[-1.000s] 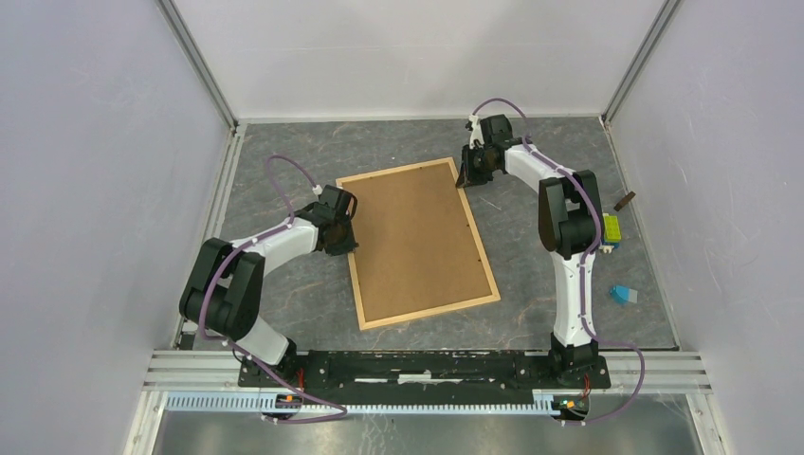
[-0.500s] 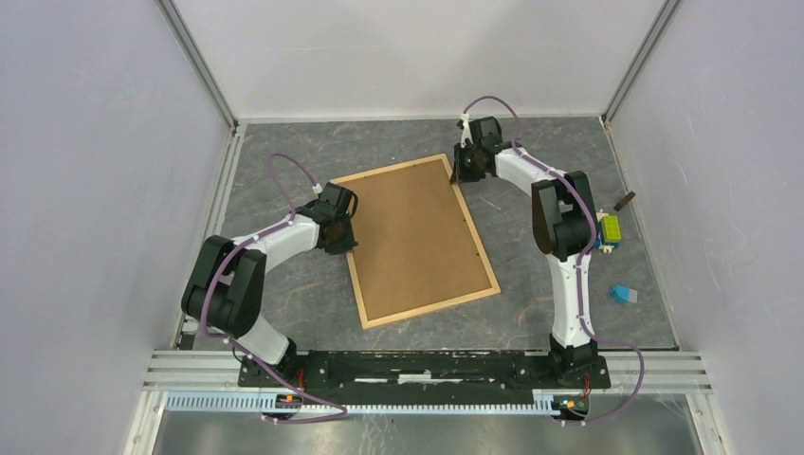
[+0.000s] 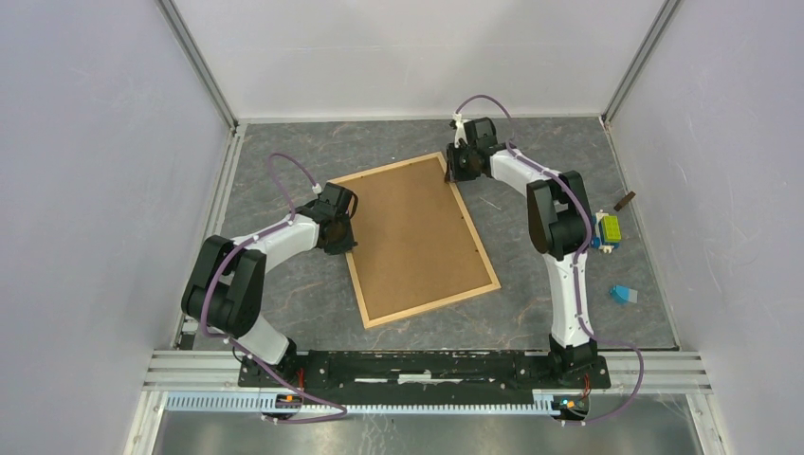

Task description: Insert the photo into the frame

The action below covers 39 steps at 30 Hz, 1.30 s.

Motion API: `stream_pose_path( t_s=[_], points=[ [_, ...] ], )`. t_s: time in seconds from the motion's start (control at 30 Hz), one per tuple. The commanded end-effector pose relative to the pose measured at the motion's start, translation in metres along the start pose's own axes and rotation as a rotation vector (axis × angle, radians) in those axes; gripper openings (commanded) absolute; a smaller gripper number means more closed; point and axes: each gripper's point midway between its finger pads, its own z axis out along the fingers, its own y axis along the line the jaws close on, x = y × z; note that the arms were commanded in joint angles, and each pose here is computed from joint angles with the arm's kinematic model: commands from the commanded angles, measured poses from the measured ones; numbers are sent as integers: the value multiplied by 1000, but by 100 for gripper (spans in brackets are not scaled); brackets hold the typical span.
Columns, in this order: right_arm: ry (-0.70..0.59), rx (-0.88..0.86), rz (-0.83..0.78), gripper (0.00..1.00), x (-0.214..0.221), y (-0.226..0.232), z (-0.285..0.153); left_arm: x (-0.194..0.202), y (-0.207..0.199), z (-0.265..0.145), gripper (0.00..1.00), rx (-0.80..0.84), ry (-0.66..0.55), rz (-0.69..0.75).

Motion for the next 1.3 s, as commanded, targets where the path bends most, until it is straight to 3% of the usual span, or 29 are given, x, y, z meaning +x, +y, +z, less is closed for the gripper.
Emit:
stream_pose_path(
  t_s=[0.0,0.13,0.2,0.3,0.4,0.67,1.07,1.27],
  points=[
    [505,-119,-4,35,169,39,28,15,-7,9,2,40,46,102],
    [457,-196,-8,43,142,49,30,16,-7,10,2,38,49,103],
    [368,-263,14,48,102,57,16,16,-6,9,2,36,48,105],
    [203,-236,23,54,40,44,-13,18,-3,7,2,28,48,108],
    [93,-144,16,51,6,19,-38,17,-2,6,2,22,40,112],
    [74,-38,12,40,3,-7,-51,21,-4,6,2,-5,43,161],
    [44,98,-10,41,-27,-26,-66,26,-7,7,2,-1,53,172],
    [46,99,-9,34,-28,-27,-58,27,-8,8,2,2,52,170]
  ],
)
